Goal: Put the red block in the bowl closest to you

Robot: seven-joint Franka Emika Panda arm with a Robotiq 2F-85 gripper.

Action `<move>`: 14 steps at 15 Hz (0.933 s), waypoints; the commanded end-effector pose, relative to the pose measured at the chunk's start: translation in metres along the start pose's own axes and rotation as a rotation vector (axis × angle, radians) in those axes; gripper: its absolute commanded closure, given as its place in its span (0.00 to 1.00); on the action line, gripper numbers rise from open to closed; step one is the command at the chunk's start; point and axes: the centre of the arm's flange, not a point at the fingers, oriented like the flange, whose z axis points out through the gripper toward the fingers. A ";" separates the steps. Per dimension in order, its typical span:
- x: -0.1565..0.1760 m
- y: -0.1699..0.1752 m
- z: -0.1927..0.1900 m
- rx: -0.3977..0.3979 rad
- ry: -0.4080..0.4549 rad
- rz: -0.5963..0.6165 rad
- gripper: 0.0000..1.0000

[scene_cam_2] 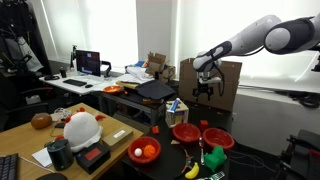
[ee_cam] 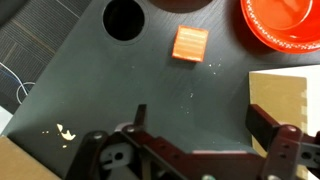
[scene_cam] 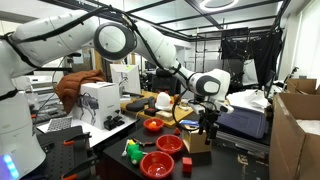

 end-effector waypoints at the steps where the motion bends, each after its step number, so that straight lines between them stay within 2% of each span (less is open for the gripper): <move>1: -0.020 0.001 0.027 -0.023 0.005 0.066 0.00; 8: -0.043 0.002 0.080 -0.019 0.016 0.227 0.00; 14: -0.047 -0.002 0.097 0.012 0.036 0.337 0.00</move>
